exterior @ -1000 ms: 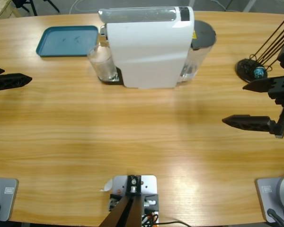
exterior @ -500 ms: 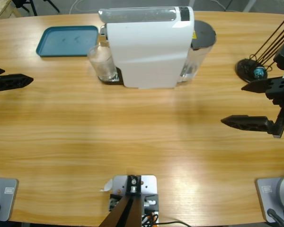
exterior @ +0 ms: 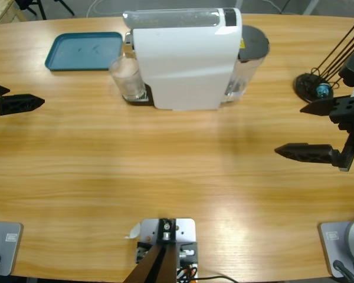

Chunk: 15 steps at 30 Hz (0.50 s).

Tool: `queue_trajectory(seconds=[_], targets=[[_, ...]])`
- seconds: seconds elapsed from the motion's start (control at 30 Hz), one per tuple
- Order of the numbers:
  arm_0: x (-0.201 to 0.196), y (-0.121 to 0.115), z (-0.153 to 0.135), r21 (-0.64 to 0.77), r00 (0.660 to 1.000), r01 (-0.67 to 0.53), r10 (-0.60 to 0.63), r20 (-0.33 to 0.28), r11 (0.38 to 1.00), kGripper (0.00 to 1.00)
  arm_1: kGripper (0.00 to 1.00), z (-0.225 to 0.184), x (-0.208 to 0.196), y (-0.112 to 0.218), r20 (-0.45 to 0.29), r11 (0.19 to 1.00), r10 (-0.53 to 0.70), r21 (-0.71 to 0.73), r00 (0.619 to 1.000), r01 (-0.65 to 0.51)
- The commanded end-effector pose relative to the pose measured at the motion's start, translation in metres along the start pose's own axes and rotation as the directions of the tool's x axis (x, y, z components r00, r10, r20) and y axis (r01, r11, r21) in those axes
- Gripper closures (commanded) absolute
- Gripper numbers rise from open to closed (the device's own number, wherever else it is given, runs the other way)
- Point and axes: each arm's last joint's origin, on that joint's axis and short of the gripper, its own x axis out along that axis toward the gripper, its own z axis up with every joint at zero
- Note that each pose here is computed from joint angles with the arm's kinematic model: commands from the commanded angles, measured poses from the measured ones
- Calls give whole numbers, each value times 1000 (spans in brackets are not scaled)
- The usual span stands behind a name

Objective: Pour coffee

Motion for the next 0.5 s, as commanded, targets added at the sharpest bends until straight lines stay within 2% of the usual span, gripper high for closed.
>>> queue_trajectory(seconds=[0.03, 0.3, 0.5], targets=[[11, 0, -7, -9, 999, 1, -1, -48, 1000, 0, 0, -2, 8, 2, -47, 1000, 25, -7, 999, -25], [16, -1, -5, -5, 998, 2, -3, -58, 1000, 0, 0, 2, 16, 0, -84, 1000, 28, -2, 996, -28], [17, -14, 4, 43, 994, 44, -39, -104, 998, 0, 0, 1, 13, 1, -70, 1000, 27, -4, 997, -27]])
